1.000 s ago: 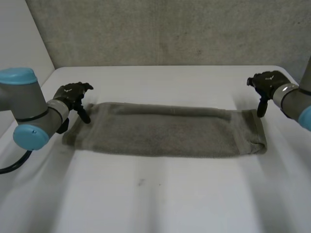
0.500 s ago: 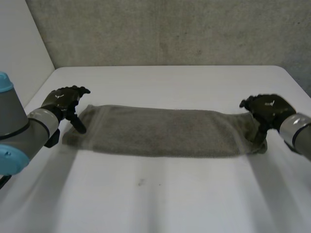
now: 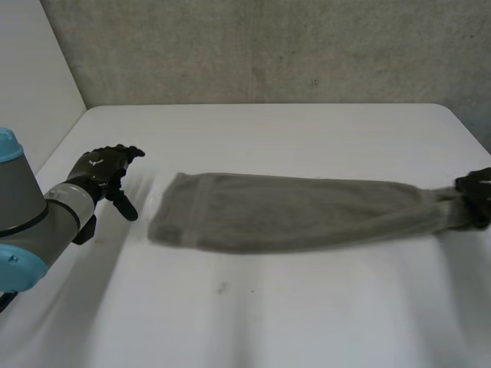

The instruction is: Fold the towel.

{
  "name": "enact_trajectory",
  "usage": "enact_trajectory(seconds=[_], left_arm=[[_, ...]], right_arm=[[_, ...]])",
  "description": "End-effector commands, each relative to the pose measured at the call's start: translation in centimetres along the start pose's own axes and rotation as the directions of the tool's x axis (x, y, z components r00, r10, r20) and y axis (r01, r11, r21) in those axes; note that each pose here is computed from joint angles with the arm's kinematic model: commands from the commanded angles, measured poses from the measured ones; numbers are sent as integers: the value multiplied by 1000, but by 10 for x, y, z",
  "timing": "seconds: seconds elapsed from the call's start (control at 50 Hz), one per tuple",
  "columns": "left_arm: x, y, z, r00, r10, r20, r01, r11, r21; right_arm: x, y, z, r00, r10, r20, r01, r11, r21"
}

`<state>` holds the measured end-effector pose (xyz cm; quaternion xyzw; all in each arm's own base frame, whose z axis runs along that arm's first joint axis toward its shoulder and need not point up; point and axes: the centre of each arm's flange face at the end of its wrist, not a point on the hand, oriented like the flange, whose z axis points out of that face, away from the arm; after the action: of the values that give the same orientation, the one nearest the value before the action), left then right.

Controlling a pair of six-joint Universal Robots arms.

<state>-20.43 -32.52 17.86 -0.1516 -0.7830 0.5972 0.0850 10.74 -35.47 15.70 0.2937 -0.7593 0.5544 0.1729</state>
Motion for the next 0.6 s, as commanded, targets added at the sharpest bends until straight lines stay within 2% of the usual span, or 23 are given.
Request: enact_trajectory(seconds=[0.02, 0.06, 0.12, 0.16, 0.18, 0.22, 0.28, 0.32, 0.34, 0.38, 0.4, 0.44, 0.5, 0.54, 0.56, 0.6], left_arm=[[0, 0, -1, 1000, -1, 1, 1, 1000, -2], [-1, 0, -2, 1000, -1, 3, 1, 1000, 0], [-1, -1, -3, 1000, -1, 3, 1, 1000, 1], [-1, -2, -4, 1000, 0, 3, 0, 1000, 4], [-1, -2, -4, 1000, 0, 3, 0, 1000, 4], [0, -3, -4, 1000, 1, 2, -1, 1000, 6], [0, -2, -4, 1000, 0, 3, -1, 1000, 6], [0, -3, -5, 1000, -1, 3, 1, 1000, 6], [0, -3, -5, 1000, -1, 3, 1, 1000, 6], [1, -1, -5, 1000, -2, 1, 2, 1000, 0], [1, -1, -5, 1000, -2, 1, 2, 1000, 0], [0, 0, -7, 1000, -2, 3, 2, 1000, -2], [0, -1, -7, 1000, -2, 3, 2, 1000, 1], [0, -1, -7, 1000, -2, 3, 2, 1000, -2], [0, -1, -7, 1000, -2, 3, 2, 1000, -2], [0, 0, -7, 1000, -2, 3, 2, 1000, -3]], right_arm=[[56, 5, 7, 979, -132, -153, 130, 991, -27], [60, -2, 9, 971, -183, -155, 181, 983, -23], [57, -12, 8, 971, -189, -144, 191, 982, -1], [31, -51, 1, 976, -199, -93, 208, 973, 97], [31, -51, 1, 976, -199, -93, 208, 973, 98], [-4, -95, -12, 978, -204, -32, 206, 952, 226], [-25, -116, -21, 977, -212, 0, 203, 935, 293], [-73, -151, -40, 966, -249, 68, 200, 890, 411], [-73, -151, -41, 966, -249, 68, 200, 889, 411], [-130, -178, -66, 940, -309, 143, 194, 832, 520], [-130, -178, -67, 940, -309, 143, 194, 832, 520], [-181, -190, -90, 906, -365, 215, 176, 786, 593], [-202, -190, -98, 887, -393, 243, 171, 768, 617], [-236, -186, -111, 850, -436, 296, 159, 748, 645], [-236, -186, -111, 849, -437, 297, 159, 748, 645], [-266, -174, -124, 804, -479, 351, 152, 737, 658]])
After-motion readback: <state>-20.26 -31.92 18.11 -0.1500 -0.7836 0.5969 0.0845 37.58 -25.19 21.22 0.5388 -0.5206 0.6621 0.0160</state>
